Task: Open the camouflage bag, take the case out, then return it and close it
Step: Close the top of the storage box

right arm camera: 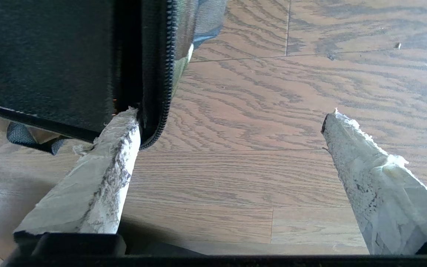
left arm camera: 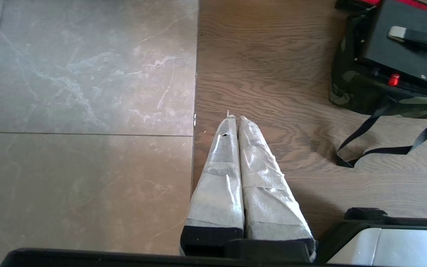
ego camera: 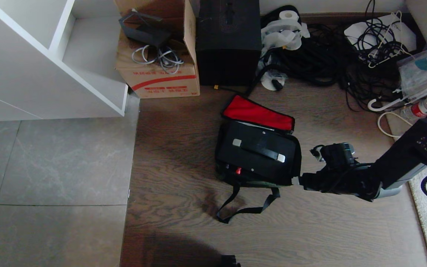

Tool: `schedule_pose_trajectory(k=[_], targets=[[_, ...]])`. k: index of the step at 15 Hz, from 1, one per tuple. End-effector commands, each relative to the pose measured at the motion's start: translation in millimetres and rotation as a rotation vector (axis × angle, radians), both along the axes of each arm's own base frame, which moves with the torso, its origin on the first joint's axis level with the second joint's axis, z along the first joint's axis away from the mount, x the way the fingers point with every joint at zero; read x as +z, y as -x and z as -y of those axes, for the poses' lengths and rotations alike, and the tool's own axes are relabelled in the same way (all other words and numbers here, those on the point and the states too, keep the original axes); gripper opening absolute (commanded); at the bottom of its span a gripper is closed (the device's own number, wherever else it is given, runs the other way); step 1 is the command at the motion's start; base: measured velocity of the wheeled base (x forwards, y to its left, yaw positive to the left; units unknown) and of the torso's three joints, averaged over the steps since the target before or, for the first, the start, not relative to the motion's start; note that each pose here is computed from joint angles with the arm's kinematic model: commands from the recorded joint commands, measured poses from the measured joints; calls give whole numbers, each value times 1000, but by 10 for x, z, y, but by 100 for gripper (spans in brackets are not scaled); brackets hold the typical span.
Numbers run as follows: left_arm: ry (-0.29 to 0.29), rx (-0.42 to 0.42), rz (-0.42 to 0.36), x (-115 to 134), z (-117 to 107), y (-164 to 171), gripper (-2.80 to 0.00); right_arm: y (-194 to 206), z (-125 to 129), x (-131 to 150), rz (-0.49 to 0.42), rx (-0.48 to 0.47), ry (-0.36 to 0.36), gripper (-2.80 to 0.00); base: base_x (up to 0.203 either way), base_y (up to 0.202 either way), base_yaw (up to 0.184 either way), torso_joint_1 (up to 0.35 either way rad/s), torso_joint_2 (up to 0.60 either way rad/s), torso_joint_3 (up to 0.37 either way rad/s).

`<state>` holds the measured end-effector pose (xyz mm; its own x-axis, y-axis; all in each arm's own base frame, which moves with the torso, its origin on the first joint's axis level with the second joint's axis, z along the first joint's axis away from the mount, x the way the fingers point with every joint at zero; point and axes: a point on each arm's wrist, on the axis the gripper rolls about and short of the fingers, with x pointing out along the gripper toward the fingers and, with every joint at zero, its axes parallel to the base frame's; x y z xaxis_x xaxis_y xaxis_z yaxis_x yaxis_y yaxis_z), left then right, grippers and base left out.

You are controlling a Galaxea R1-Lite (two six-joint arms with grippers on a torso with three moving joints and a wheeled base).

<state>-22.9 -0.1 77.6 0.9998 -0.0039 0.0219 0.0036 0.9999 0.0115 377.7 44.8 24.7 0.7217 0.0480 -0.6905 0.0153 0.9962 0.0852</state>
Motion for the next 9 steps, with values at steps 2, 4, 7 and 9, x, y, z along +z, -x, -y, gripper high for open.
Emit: schedule_pose_trajectory(k=[2,4,7,9], targets=[[-1,2,-8,-25,0,-7,-280,4,8,-9,3,-23,9,-280,0,0,0,0,0,0],[0,1,-8,-25,1,-7,-280,-19,5,0,13,-18,15,-280,0,0,0,0,0,0],[-1,2,-8,-25,0,-7,-280,-22,5,3,15,-16,15,-280,0,0,0,0,0,0],[0,1,-8,-25,1,-7,-280,-27,4,13,17,-15,15,-280,0,0,0,0,0,0]])
